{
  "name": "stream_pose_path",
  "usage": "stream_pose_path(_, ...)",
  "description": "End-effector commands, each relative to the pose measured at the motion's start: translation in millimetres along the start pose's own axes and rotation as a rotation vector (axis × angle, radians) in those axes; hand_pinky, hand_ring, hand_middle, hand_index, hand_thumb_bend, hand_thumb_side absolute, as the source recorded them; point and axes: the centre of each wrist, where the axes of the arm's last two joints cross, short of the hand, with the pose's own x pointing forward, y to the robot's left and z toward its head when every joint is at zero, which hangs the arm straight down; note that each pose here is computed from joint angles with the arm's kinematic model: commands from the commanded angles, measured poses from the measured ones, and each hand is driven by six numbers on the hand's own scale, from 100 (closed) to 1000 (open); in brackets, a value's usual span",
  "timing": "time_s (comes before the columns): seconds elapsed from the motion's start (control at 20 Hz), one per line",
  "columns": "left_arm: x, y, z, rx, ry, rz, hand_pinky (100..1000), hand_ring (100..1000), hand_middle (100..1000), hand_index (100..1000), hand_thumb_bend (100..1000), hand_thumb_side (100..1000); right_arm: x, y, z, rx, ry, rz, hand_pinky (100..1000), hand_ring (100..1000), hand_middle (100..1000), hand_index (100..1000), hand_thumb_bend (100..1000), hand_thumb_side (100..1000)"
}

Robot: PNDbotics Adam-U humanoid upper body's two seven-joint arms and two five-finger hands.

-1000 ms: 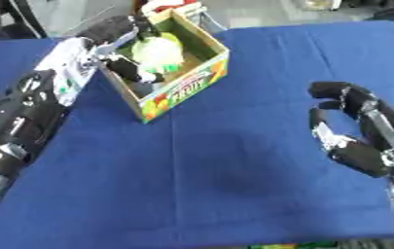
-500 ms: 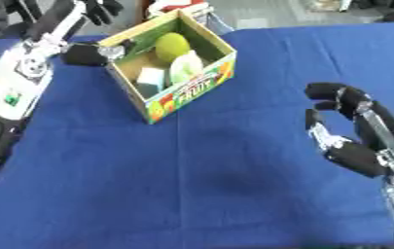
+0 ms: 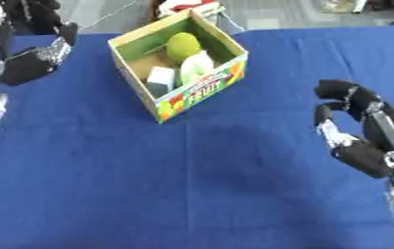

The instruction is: Pick up objects on the table and place them in the box.

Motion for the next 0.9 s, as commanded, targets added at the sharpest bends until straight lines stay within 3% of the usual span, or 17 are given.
stream_pose_path(0.05,5,3.2,9,0.071,0.008,0.042,572,586,585,745,318,342,8,-3.9,-1,-0.042,-0.03,-0.02,763,811,742,835,100,502)
stream_pose_path(0.4,-10,-19.9,45,0.081,0.143,0.141,565,585,583,748,338,389,11,-1.7,1,-0.095,-0.025,-0.119,761,810,740,831,100,521)
stream_pose_path(0.9,-18,-43.5,63,0.037,0.211,0.208,558,577,575,746,324,403,10,0.2,6,-0.118,0.001,-0.151,763,813,750,832,100,524)
